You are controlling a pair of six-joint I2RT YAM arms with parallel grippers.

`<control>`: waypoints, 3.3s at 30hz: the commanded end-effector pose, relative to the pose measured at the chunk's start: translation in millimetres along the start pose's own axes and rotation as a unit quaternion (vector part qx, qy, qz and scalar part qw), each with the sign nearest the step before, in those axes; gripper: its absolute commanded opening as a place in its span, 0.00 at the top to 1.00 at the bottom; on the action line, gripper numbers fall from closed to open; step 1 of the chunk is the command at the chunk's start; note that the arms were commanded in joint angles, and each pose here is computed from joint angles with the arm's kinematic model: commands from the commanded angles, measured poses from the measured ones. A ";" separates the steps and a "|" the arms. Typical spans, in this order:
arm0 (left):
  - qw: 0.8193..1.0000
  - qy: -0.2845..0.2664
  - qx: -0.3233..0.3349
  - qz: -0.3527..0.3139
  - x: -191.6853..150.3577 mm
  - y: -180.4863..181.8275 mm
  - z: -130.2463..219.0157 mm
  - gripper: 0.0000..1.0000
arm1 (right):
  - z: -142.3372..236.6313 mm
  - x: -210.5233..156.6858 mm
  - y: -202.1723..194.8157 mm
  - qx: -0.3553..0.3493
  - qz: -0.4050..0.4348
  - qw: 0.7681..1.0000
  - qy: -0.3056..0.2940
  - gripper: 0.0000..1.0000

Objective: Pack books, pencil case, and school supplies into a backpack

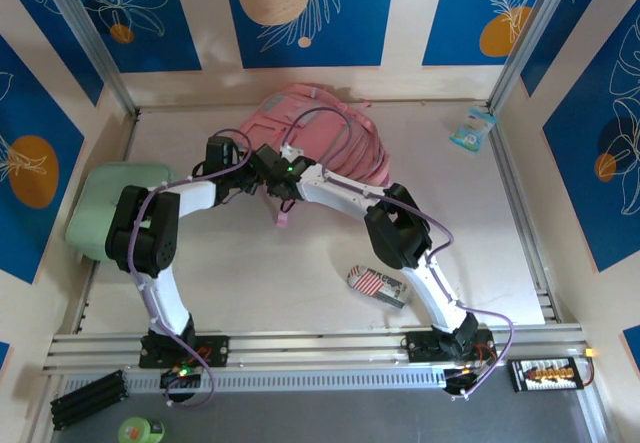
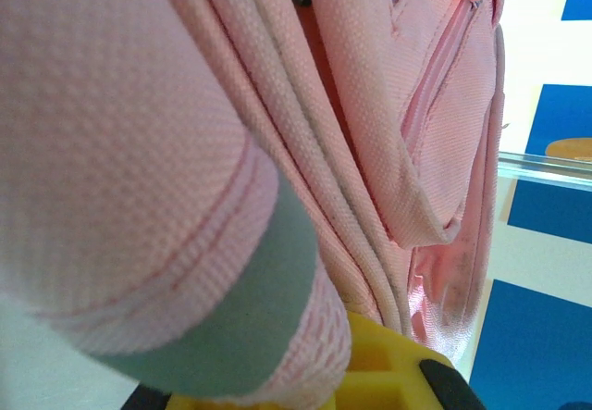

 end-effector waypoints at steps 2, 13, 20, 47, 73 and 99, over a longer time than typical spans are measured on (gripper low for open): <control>0.995 0.033 -0.083 -0.048 -8.4 -51.9 5.6 1.00 | -3.2 19.8 -19.4 -0.064 -0.021 0.996 -0.052 0.81; 0.997 0.011 -0.053 -0.047 11.3 -42.3 7.6 1.00 | 24.9 6.9 -60.2 -0.071 0.010 0.996 -0.045 0.93; 0.998 0.001 -0.037 -0.051 24.3 -32.8 8.9 1.00 | 49.1 -18.8 -127.4 -0.113 -0.002 0.993 -0.019 0.93; 0.997 0.002 0.019 -0.081 35.6 -35.2 12.3 1.00 | 17.0 -3.6 -139.9 -0.007 0.116 0.993 -0.014 0.92; 0.976 -0.051 0.161 -0.137 66.8 5.7 26.8 0.47 | 52.5 -12.8 -18.8 0.164 0.061 0.982 0.066 1.00; 0.998 -0.014 0.021 -0.050 -26.5 9.0 74.9 0.19 | 63.5 -46.0 17.6 0.267 0.128 0.950 0.098 1.00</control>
Point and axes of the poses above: each hand's point on the last joint's axis, 136 mm out from that joint toward the fingers, its own z axis back along the fingers, its own y axis along the line the jaws close on, x = y × z, the point moved 5 cm from there along z, back along the fingers, and after that the axes turned 3 degrees about z, right-handed, at the moved point
